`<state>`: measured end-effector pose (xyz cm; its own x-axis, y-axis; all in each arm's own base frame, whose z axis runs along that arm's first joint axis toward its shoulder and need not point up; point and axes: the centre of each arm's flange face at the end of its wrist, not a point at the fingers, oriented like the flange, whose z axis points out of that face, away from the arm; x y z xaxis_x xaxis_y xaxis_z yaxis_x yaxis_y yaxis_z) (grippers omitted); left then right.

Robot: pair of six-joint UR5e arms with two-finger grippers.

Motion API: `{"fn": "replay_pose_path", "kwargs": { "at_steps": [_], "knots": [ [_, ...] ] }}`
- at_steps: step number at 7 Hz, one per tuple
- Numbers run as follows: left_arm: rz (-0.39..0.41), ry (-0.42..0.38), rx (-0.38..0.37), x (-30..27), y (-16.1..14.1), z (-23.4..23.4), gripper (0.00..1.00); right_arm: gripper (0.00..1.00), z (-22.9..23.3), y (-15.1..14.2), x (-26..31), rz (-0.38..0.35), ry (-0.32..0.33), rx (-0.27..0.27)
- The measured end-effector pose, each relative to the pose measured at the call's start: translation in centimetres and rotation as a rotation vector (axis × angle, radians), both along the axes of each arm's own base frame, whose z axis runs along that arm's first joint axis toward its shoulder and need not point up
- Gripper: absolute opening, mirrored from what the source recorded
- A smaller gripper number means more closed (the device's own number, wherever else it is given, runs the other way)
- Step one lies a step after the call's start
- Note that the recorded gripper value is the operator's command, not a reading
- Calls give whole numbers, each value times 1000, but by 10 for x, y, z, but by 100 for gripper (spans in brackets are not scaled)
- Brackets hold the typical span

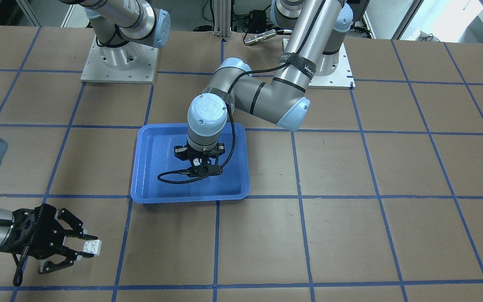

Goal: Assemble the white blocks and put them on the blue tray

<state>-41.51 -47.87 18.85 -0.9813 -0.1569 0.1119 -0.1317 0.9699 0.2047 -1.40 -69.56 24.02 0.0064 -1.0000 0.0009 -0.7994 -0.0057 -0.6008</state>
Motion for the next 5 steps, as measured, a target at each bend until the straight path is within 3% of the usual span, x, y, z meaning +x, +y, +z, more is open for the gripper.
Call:
{"fn": "replay_pose_path", "kwargs": {
  "at_steps": [1,3,4,5],
  "knots": [
    [-2,-2,4,-1,1,-3,6,0,10,30,10,2,-5,15],
    [-6,-6,13,-4,3,-9,51,0,18,93,30,2,-17,48],
    [-10,-7,16,-6,5,-11,68,0,19,124,39,3,-20,58],
    [-14,-9,18,-8,7,-12,74,0,18,149,47,-1,-18,58]
  ]
}}
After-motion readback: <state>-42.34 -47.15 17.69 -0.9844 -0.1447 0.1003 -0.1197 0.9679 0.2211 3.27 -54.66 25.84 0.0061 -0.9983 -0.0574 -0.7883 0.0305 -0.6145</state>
